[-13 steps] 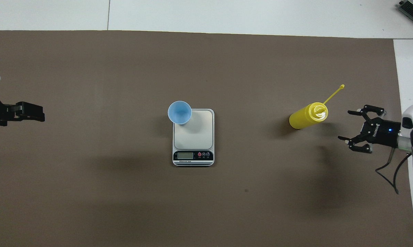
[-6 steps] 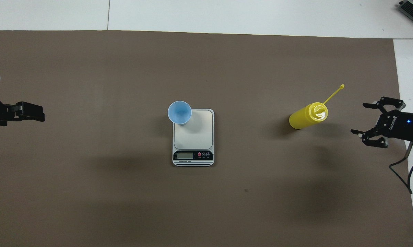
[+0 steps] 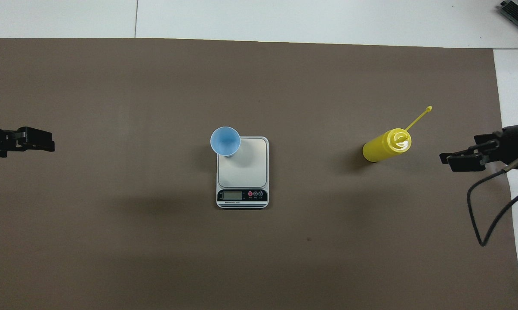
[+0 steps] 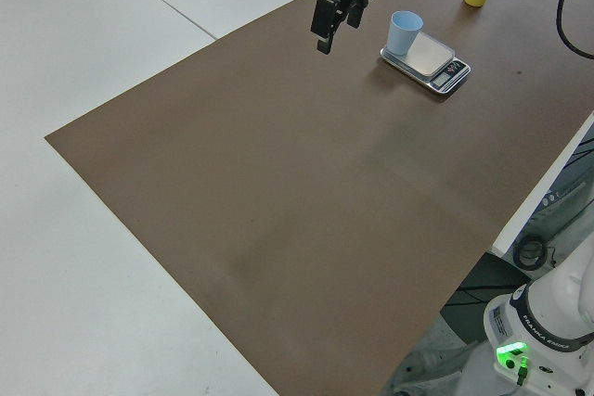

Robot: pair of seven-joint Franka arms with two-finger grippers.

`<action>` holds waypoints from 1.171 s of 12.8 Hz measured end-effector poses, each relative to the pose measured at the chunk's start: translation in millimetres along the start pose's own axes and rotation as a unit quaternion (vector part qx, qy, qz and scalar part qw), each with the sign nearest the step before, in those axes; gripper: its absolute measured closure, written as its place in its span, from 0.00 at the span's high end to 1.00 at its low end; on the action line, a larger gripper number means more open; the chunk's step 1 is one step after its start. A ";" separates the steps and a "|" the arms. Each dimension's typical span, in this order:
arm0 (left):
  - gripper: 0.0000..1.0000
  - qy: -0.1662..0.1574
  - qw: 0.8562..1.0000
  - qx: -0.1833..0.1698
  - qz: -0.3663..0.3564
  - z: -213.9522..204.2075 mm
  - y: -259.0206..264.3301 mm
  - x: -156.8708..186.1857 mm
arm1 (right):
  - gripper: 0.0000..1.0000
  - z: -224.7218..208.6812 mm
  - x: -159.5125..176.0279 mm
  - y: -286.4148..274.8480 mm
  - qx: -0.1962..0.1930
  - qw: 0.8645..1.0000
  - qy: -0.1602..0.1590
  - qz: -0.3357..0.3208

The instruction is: Pour seasoning into cup on scale with both arms

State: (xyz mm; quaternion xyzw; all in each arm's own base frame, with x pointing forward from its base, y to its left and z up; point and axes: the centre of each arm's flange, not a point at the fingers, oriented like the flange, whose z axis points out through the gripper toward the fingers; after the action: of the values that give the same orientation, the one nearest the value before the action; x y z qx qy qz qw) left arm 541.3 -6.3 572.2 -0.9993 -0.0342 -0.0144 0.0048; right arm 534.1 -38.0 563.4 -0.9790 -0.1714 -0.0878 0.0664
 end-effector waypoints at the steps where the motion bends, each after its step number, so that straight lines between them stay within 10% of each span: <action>1: 1.00 0.003 1.000 0.000 0.000 -3.0 0.0 -0.3 | 1.00 -10.9 8.7 -7.0 -0.007 0.999 0.004 0.032; 8: 1.00 0.023 1.000 -0.008 -0.005 -59.7 -3.2 -0.5 | 1.00 -50.5 44.0 -28.1 -0.058 0.971 0.003 0.233; 15: 1.00 0.006 0.999 -0.027 0.019 -81.6 26.9 -8.6 | 1.00 -52.9 47.5 -51.6 -0.090 0.958 -0.040 0.270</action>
State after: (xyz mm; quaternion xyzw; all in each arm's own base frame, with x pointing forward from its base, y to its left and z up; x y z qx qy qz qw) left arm 532.3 -34.5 653.3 -0.9994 -0.0149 -0.0208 -0.0214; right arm 552.2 17.0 629.5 -0.9935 0.1049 -0.0426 -0.0079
